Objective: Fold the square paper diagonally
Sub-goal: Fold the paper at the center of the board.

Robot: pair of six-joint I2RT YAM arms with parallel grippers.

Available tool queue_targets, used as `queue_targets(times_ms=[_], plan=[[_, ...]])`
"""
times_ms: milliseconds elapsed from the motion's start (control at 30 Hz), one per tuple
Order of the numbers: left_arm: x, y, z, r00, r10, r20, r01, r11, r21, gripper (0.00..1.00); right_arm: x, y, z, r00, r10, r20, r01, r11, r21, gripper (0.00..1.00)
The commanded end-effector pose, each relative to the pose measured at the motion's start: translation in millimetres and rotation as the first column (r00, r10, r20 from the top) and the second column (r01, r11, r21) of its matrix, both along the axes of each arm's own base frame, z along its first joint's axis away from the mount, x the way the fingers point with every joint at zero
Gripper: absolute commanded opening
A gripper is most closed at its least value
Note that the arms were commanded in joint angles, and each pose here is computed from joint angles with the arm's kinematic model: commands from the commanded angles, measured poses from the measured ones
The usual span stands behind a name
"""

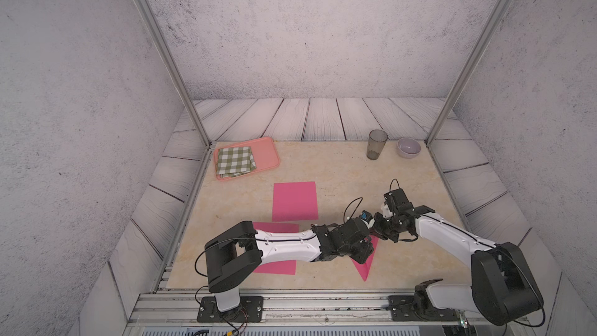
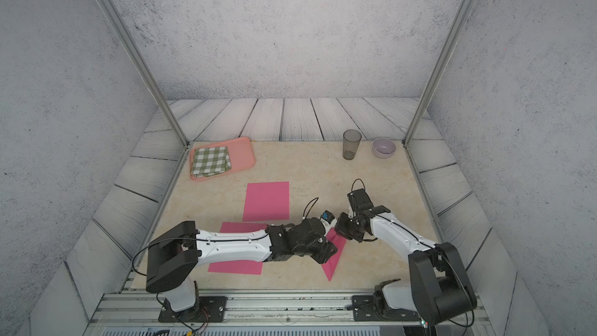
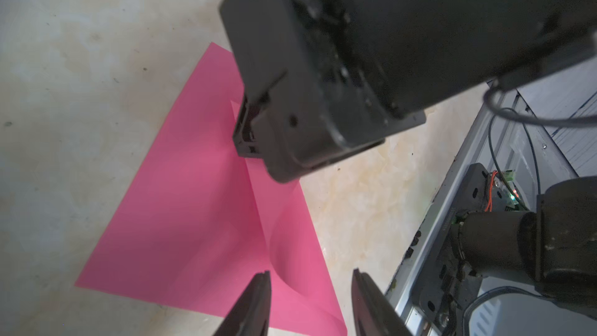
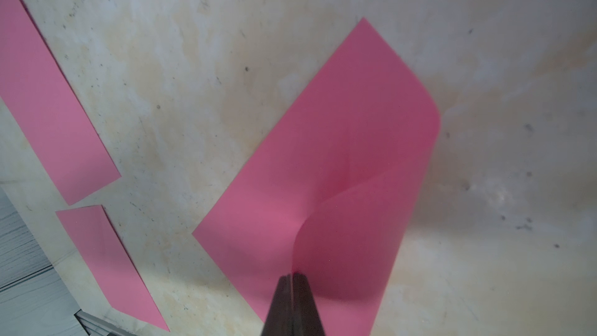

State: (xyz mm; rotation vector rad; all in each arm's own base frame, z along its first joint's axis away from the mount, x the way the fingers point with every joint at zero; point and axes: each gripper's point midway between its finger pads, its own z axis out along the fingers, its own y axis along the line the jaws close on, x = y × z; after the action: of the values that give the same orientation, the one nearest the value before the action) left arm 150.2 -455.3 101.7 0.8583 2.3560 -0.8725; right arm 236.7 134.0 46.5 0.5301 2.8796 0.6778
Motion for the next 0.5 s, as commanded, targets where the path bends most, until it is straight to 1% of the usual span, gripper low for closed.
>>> queue_targets(times_ms=[0,233,467], plan=[[13,-3,4,0.999,0.043,0.028,-0.043,0.999,-0.017,0.47,-8,1,-4,1.0,-0.004,-0.023,0.004,1.0,0.012,0.0],[23,1,-5,0.997,0.066,0.03,-0.066,0.998,0.001,0.47,-13,1,-5,1.0,-0.006,-0.029,0.007,1.0,0.019,0.0],[20,2,-19,0.997,0.071,0.009,-0.071,0.997,-0.001,0.46,-9,3,-5,1.0,-0.014,-0.027,0.015,0.999,0.03,0.0]])
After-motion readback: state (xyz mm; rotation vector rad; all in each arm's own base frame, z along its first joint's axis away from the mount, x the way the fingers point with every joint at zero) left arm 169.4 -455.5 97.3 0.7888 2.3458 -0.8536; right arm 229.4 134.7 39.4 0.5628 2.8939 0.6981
